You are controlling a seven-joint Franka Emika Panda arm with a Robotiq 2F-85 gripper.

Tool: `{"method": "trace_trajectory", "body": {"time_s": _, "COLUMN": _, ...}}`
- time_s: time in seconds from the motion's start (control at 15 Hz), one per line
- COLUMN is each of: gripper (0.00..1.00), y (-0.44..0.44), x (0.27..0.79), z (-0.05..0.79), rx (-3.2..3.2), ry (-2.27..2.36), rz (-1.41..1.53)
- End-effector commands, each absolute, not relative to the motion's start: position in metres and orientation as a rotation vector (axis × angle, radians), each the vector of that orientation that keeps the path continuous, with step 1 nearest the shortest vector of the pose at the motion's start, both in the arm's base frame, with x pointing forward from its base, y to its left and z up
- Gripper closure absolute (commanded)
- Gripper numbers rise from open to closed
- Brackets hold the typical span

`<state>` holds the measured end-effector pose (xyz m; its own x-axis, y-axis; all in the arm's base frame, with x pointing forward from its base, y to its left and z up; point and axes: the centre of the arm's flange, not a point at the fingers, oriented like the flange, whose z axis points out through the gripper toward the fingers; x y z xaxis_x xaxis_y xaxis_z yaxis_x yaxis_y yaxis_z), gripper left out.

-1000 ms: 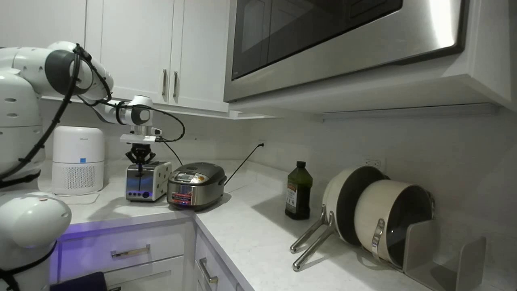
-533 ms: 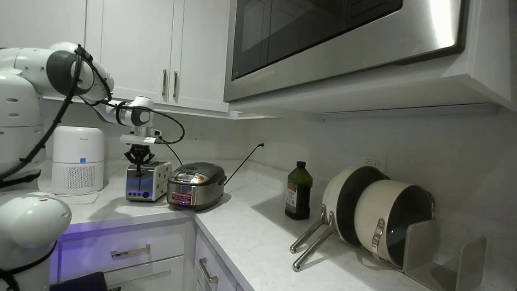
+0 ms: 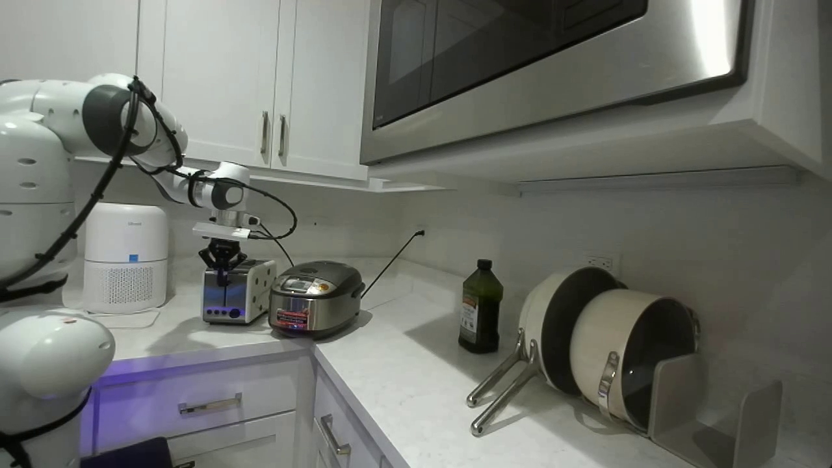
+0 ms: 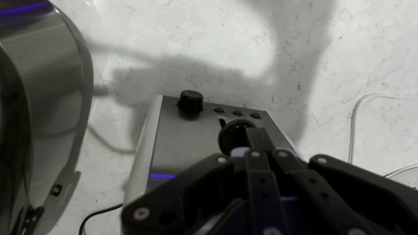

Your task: Push the lever of the bread toaster down

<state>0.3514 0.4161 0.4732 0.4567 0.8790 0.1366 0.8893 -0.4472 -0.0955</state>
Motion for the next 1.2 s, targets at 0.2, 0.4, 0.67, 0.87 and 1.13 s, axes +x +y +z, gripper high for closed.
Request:
{"method": "trace_trajectory", "body": {"time_s": 0.2, "gripper": 1.0, "y": 0.418, "x": 0.355, "z": 0.457, "rx": -2.51, "ry": -1.553, "rz": -0.098}}
{"method": "trace_trajectory", "body": {"time_s": 0.4, "gripper": 1.0, "y": 0.414, "x": 0.353, "z": 0.456, "rx": -2.517, "ry": -1.555, "rz": -0.102}}
{"method": "trace_trajectory", "body": {"time_s": 0.67, "gripper": 1.0, "y": 0.409, "x": 0.349, "z": 0.449, "rx": -2.519, "ry": -1.571, "rz": -0.114}}
{"method": "trace_trajectory", "body": {"time_s": 0.87, "gripper": 1.0, "y": 0.407, "x": 0.347, "z": 0.441, "rx": -2.521, "ry": -1.579, "rz": -0.152}}
{"method": "trace_trajectory", "body": {"time_s": 1.13, "gripper": 1.0, "y": 0.401, "x": 0.344, "z": 0.425, "rx": -2.525, "ry": -1.58, "rz": -0.172}}
